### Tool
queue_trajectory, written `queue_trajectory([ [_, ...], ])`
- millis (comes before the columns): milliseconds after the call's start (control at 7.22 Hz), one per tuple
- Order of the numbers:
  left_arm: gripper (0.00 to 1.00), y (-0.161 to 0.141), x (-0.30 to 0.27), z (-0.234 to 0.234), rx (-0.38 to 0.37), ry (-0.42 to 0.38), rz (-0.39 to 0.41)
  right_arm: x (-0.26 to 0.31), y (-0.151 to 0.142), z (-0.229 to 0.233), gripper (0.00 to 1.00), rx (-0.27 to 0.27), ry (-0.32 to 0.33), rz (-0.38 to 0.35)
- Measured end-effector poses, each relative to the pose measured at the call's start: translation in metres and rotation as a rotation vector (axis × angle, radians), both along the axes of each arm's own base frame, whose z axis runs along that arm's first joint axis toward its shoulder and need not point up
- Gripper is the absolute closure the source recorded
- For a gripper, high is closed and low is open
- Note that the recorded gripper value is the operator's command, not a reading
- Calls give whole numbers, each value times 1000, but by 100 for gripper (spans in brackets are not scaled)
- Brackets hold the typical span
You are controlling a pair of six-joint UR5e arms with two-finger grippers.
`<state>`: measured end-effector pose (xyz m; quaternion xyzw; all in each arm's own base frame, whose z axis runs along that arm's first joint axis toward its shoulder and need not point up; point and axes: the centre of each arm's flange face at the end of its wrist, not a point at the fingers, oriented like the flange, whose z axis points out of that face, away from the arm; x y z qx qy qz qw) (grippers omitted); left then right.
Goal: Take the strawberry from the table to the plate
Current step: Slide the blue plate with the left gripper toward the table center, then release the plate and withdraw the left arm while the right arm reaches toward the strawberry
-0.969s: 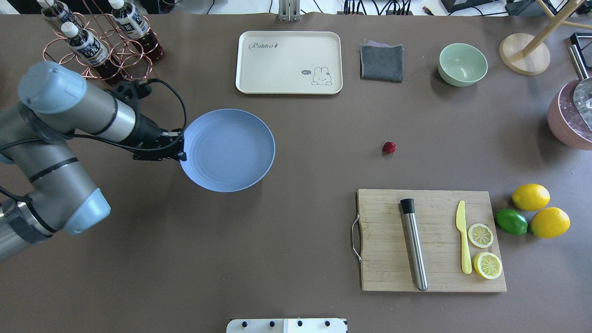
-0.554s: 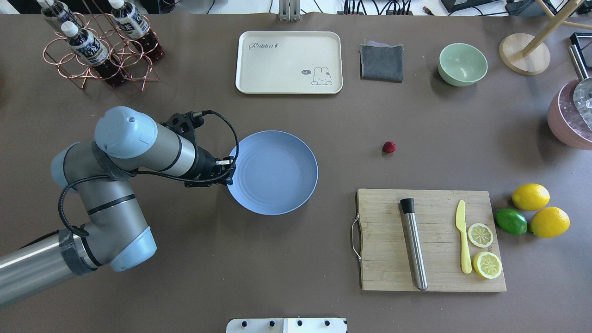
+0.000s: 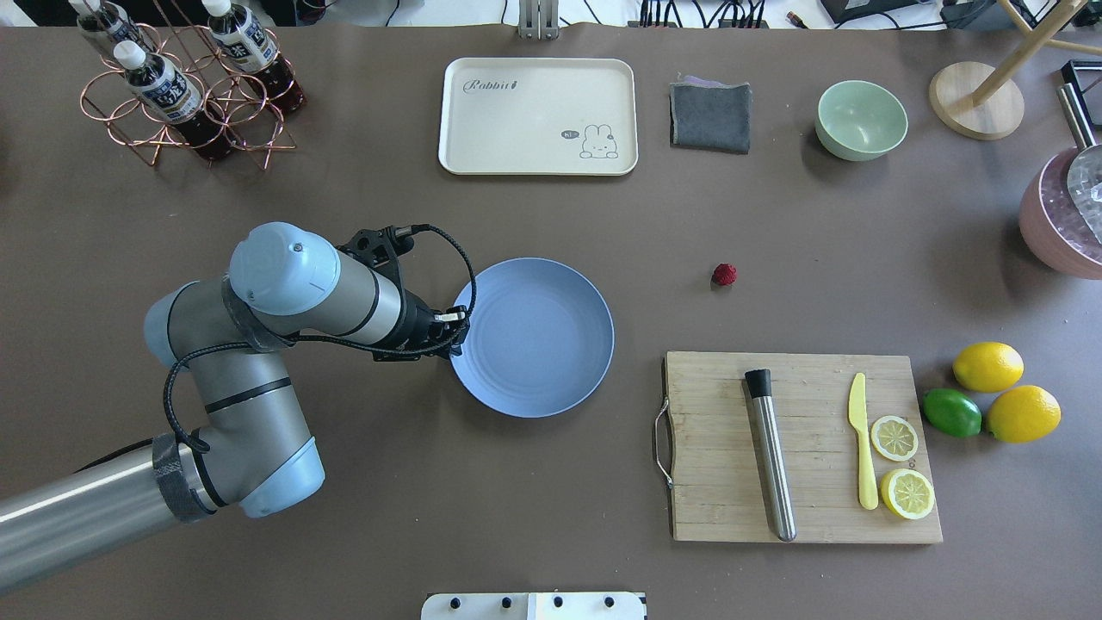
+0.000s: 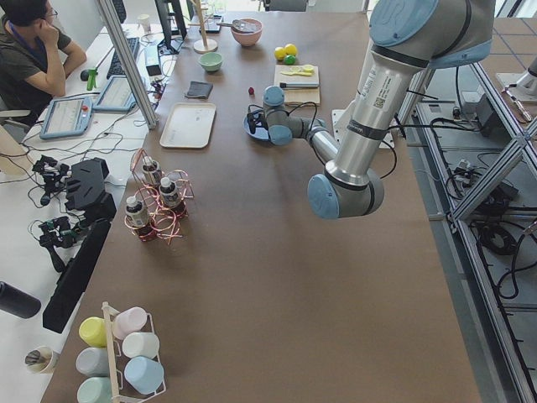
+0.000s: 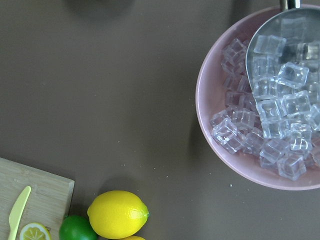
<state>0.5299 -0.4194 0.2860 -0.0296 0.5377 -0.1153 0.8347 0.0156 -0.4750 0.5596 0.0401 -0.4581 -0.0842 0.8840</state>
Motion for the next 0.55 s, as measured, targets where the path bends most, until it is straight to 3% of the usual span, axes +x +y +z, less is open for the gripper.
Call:
queue_trajectory([
  [277,3,-6,-10,-6,5,8,-12,-19,-16,-30,1,-30,-16,27],
  [554,3,-37,-56,0,6,-7,-43,-71,-41,-86,1,-81,-12,49],
])
